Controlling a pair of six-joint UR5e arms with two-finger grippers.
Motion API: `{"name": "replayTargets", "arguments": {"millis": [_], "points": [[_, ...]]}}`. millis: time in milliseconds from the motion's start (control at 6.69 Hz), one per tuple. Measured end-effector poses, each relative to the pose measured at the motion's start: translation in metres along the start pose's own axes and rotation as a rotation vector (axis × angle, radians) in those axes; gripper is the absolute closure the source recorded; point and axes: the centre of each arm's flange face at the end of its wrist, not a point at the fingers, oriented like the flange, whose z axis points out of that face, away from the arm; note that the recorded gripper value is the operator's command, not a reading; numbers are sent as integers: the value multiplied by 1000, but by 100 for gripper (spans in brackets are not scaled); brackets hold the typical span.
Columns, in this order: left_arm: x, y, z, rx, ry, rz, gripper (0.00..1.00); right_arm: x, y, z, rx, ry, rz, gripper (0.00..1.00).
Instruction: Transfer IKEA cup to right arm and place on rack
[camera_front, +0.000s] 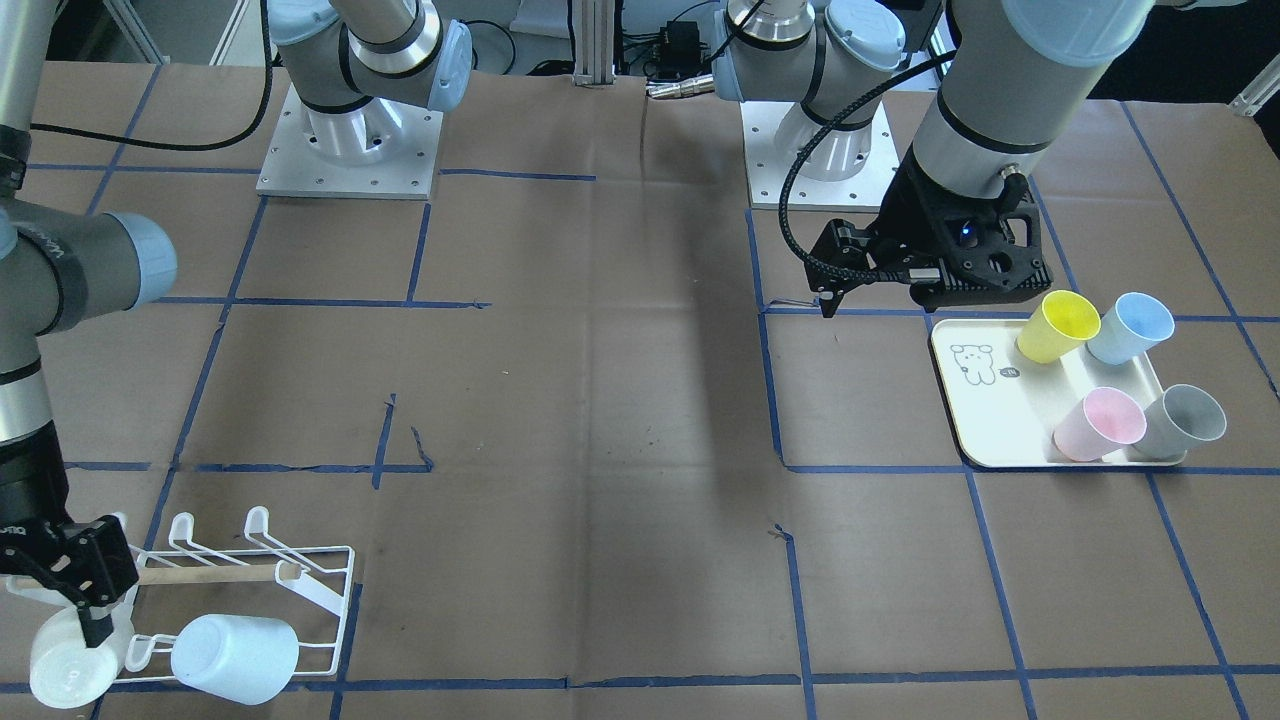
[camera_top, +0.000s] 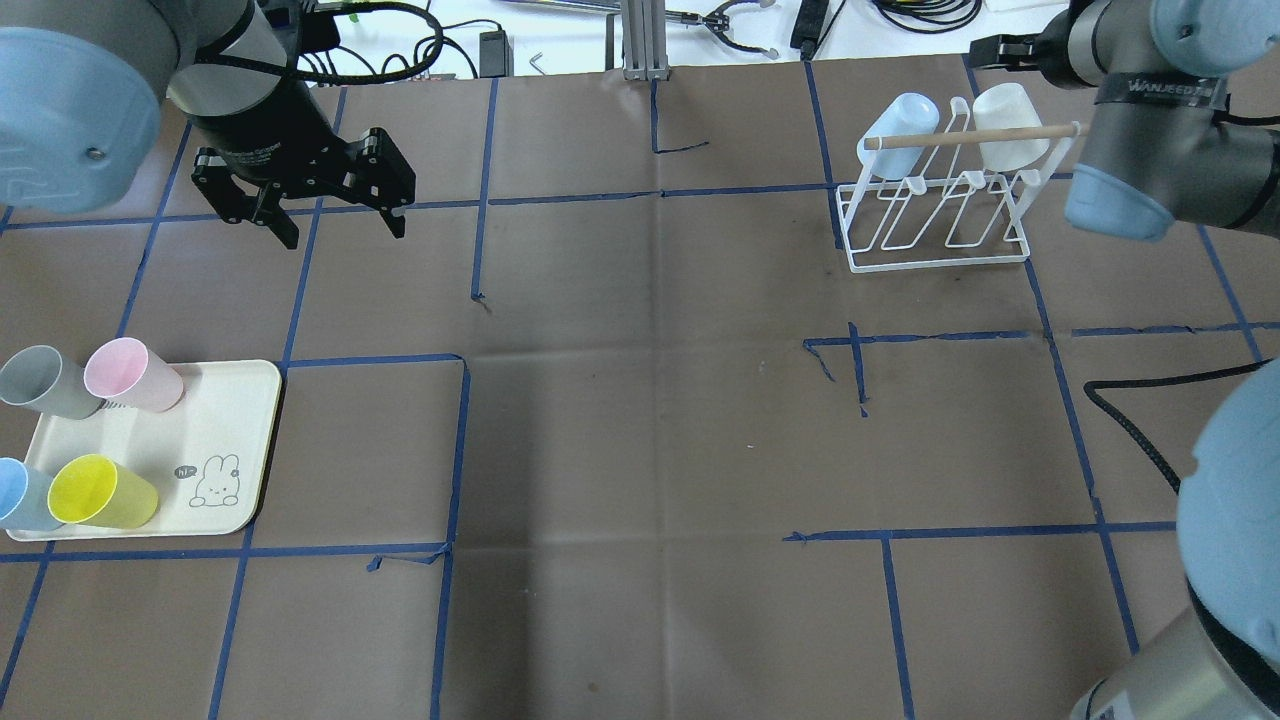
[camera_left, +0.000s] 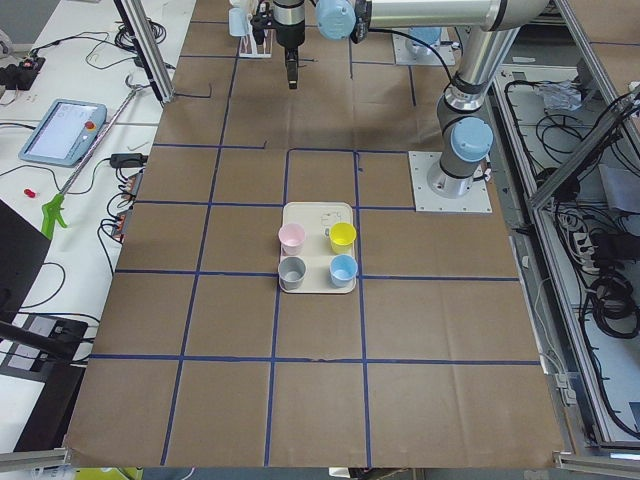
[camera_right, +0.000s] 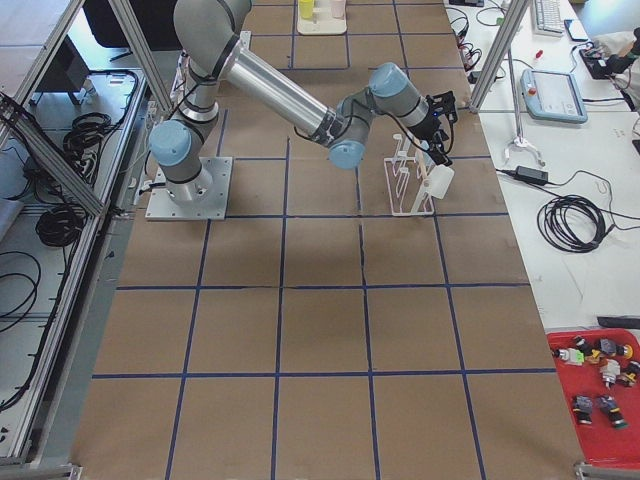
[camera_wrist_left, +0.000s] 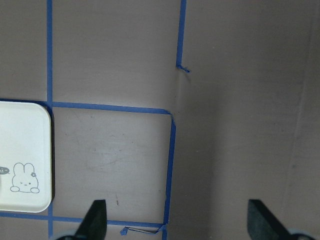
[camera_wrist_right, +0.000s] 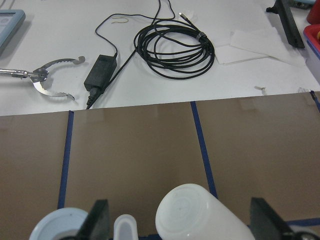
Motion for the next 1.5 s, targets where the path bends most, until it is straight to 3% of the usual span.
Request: {"name": "replayTargets", "arguments": {"millis": [449,897,1047,1496], "points": [[0,0,0,0,0,1,0,-60,3,-61,-225,-61,5,0],[0,0,0,0,0,1,0,-135,41,-123,-524,-122,-41,0],[0,0,0,0,0,1,0,-152,51,-150,-588,-119,-17,0],[0,0,0,-1,0,0,0,-169,89,-236,-684,-104,1,0]]}}
